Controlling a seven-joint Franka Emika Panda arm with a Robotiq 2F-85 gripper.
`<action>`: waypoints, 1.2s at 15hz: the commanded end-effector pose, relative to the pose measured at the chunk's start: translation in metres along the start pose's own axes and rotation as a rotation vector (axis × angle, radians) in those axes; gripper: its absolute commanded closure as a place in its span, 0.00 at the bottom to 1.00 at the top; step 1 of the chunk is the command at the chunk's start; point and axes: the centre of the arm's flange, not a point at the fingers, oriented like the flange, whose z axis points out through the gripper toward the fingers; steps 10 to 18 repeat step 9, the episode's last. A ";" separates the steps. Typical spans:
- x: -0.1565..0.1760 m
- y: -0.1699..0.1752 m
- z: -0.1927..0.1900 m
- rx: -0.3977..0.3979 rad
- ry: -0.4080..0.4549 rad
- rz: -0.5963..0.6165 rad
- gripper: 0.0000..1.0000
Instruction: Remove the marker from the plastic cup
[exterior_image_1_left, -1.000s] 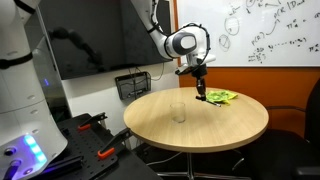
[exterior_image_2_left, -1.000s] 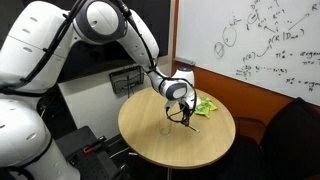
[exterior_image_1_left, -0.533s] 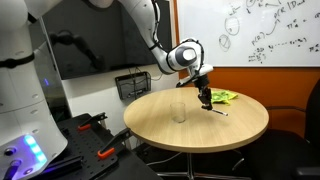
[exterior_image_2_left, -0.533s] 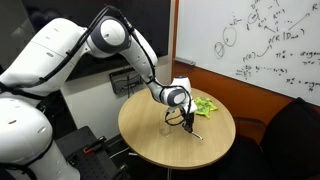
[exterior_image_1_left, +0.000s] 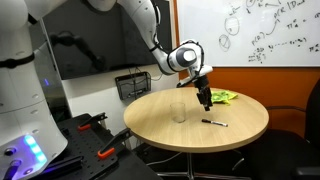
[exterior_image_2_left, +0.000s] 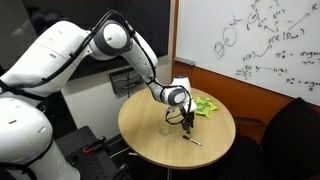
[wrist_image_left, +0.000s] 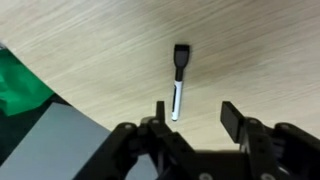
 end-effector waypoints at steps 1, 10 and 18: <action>-0.003 0.010 -0.043 -0.030 -0.085 -0.079 0.03; 0.005 0.033 -0.119 0.014 -0.122 -0.148 0.00; 0.005 0.033 -0.119 0.014 -0.122 -0.148 0.00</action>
